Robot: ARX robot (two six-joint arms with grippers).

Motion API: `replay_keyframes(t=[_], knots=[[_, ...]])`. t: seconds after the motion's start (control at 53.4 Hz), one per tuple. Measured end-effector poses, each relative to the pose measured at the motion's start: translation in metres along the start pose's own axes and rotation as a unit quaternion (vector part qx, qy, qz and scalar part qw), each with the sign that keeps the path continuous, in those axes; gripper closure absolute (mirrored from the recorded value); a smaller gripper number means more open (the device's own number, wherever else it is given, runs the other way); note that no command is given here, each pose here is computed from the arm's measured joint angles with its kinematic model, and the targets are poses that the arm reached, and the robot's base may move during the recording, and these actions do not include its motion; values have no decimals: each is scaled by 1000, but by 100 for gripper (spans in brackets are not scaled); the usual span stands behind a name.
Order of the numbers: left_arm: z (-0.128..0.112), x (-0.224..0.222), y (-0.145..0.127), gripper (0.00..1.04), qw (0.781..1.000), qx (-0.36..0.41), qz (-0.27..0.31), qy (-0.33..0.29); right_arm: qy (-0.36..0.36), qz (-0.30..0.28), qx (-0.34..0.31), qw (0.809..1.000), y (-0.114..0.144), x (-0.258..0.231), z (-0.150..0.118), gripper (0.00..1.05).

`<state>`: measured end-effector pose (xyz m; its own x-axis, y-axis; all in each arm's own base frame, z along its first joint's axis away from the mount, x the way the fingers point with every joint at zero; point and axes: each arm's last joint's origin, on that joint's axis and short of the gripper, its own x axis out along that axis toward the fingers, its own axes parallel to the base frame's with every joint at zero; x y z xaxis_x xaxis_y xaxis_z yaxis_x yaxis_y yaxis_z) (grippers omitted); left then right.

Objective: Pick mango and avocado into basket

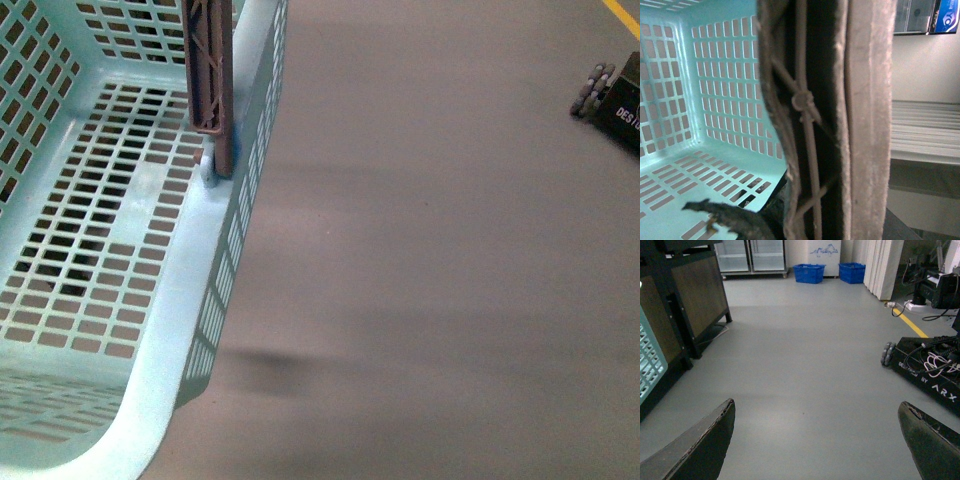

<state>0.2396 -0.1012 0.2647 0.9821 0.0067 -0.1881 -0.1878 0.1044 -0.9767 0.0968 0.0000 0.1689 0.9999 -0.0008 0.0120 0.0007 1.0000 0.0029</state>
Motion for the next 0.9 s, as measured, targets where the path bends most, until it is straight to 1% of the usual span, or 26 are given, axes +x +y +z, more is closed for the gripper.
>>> replay_keyframes(t=[0.898], knots=[[0,0,0,90,1000,0,0,0,0,0,0,1000,0,0,0,9]])
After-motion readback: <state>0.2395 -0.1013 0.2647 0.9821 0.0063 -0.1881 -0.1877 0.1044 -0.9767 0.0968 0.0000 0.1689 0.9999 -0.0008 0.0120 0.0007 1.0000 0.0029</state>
